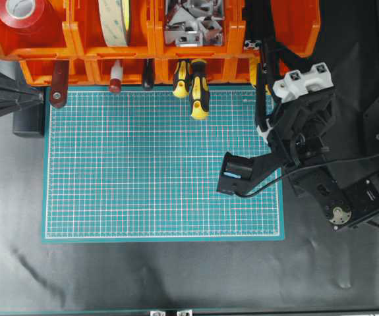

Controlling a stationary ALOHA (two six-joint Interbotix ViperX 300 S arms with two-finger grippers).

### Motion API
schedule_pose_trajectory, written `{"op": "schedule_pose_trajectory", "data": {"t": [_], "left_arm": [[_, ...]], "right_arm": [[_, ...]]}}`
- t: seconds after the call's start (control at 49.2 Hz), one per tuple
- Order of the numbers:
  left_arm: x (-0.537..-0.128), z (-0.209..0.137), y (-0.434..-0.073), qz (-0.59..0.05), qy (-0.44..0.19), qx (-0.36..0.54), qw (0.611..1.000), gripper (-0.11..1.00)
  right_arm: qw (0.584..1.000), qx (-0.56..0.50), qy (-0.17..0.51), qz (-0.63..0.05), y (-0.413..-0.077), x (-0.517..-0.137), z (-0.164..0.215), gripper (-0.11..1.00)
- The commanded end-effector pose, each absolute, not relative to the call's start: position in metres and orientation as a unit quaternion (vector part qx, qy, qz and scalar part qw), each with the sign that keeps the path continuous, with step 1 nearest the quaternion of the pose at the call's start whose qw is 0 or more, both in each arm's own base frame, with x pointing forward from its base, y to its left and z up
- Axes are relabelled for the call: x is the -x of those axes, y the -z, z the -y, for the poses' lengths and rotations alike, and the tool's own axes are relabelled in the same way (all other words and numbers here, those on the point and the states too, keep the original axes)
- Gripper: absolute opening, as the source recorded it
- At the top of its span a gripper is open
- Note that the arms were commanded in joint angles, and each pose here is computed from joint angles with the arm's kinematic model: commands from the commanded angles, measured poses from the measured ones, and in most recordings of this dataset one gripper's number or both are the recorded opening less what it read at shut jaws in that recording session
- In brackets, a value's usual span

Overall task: Pick frame from container rack with right arm.
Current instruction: 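Move the right gripper up to the black extrusion bar at the rack, then close the right gripper on the black extrusion bar's end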

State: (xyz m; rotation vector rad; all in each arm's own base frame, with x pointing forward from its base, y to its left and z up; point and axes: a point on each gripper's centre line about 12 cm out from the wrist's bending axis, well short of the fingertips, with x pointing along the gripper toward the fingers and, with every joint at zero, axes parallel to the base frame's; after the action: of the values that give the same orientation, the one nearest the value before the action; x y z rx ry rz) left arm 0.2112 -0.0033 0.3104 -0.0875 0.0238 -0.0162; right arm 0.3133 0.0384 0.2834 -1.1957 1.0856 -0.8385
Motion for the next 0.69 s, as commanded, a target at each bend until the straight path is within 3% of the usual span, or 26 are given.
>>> {"op": "schedule_pose_trajectory", "data": {"t": [0.0, 0.102, 0.264, 0.671], "left_arm": [[-0.212, 0.003, -0.314, -0.007, 0.007, 0.045, 0.999, 0.00], [-0.212, 0.003, -0.314, -0.007, 0.007, 0.045, 0.999, 0.00], [-0.212, 0.003, -0.314, -0.006, 0.007, 0.045, 0.999, 0.00], [-0.212, 0.003, -0.314, -0.006, 0.008, 0.045, 0.999, 0.00]], "right_arm": [[0.620, 0.514, 0.367, -0.465, -0.289, -0.314, -0.038, 0.69], [0.622, 0.514, 0.366, -0.464, -0.289, -0.314, -0.038, 0.58], [0.619, 0.515, 0.367, -0.466, -0.290, -0.313, -0.039, 0.27], [0.592, 0.533, 0.373, -0.475, -0.312, -0.308, -0.060, 0.27]]}}
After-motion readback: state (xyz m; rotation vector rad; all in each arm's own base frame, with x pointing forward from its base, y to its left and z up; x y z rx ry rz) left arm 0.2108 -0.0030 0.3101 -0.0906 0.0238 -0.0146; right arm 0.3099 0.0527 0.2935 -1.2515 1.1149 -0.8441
